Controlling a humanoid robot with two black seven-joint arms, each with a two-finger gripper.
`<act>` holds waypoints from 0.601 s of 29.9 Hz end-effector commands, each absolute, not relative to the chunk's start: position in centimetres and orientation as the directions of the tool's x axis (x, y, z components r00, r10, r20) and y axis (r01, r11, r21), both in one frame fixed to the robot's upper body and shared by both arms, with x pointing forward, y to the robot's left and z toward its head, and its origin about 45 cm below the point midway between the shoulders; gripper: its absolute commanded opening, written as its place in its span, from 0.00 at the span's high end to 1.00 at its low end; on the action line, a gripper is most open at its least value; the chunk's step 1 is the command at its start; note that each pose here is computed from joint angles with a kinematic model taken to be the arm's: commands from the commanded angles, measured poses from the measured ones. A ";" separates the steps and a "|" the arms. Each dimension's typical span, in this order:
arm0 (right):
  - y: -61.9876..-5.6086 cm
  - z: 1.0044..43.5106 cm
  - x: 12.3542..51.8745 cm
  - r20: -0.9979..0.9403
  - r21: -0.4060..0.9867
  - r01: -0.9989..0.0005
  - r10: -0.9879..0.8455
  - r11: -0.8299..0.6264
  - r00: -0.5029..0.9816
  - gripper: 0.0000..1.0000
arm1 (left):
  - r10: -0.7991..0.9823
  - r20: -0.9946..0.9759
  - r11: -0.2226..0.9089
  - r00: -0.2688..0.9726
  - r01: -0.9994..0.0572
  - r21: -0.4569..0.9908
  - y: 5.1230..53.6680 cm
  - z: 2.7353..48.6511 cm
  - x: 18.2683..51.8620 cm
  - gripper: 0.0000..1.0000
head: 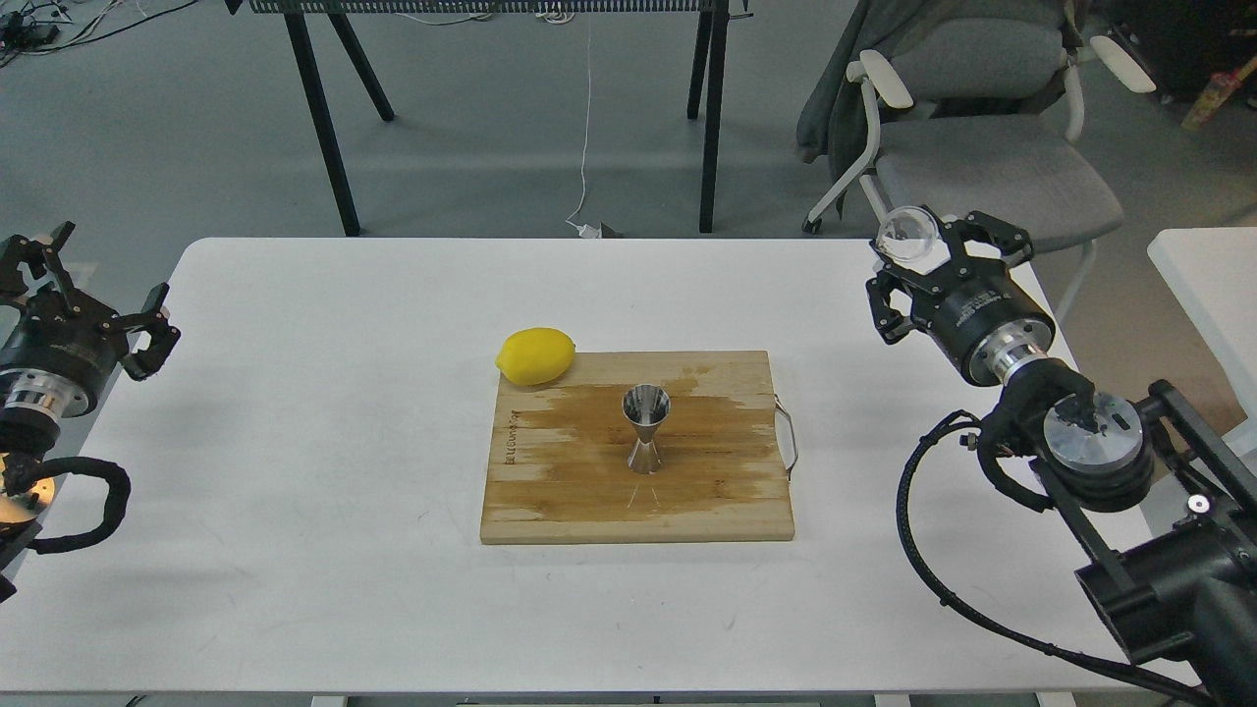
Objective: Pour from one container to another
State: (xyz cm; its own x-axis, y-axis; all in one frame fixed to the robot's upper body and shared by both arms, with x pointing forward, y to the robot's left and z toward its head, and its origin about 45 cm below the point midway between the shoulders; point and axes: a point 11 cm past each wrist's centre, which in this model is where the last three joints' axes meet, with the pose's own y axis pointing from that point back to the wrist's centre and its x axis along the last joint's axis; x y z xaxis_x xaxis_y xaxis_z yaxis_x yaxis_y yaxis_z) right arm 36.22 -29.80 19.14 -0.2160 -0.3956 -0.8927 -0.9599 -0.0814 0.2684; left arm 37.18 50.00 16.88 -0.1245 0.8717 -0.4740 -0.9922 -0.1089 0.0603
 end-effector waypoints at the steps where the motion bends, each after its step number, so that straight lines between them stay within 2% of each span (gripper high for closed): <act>1: -32.0 16.0 34.0 -0.906 0.340 -0.941 -0.268 0.006 -0.329 0.50 | 0.867 -0.485 -0.100 -0.118 -0.993 0.064 49.3 16.5 37.3 0.00; 8: -33.2 10.7 31.2 -0.872 0.479 -0.876 -0.083 0.050 -0.482 0.51 | 0.864 -0.489 -0.095 -0.116 -0.993 0.068 49.0 16.2 37.3 0.00; 18: -31.9 8.5 30.5 -0.819 0.571 -0.819 -0.024 0.057 -0.573 0.51 | 0.864 -0.486 -0.102 -0.129 -0.991 0.082 49.2 15.6 36.8 0.00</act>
